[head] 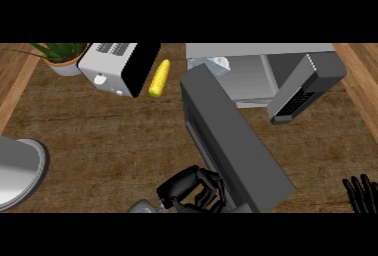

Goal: Pick up the milk, place it into the microwave and close the microwave

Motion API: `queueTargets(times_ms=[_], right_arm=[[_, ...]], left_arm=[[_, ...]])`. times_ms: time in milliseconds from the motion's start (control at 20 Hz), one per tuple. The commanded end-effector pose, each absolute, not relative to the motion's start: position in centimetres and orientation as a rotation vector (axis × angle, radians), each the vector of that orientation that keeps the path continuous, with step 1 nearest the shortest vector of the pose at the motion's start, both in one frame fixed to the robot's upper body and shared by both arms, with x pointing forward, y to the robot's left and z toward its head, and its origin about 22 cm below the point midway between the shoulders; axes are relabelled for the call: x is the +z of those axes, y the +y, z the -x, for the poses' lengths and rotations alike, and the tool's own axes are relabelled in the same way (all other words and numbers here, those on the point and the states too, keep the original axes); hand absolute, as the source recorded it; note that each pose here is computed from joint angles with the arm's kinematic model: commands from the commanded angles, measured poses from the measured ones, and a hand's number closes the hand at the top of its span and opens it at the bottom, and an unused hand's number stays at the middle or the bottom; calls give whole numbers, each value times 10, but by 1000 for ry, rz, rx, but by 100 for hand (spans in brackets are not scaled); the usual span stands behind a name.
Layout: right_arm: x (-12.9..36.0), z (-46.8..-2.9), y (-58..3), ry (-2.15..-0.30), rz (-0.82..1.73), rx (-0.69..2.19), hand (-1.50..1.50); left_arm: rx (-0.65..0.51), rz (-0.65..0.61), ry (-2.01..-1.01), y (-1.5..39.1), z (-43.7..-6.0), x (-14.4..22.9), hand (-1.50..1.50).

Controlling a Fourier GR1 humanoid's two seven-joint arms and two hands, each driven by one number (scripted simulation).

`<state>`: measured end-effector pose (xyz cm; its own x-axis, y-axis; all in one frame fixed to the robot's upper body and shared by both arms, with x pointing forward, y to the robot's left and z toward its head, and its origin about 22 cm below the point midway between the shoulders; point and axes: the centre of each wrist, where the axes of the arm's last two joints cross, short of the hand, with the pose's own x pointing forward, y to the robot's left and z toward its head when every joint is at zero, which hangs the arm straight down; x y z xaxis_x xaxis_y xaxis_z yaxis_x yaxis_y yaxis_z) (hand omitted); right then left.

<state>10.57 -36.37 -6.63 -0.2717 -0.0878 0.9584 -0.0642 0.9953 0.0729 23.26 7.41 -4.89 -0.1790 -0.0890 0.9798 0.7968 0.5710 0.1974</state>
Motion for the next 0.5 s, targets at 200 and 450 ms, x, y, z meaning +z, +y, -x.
queueTargets(times_ms=[200,450], right_arm=[[-15,-123,-338,-1935,-367,64,-150],[13,-127,-340,-1955,-403,149,-150]], left_arm=[[-928,586,-1564,24,-205,-49,150],[-872,504,-1629,10,-214,-34,150]])
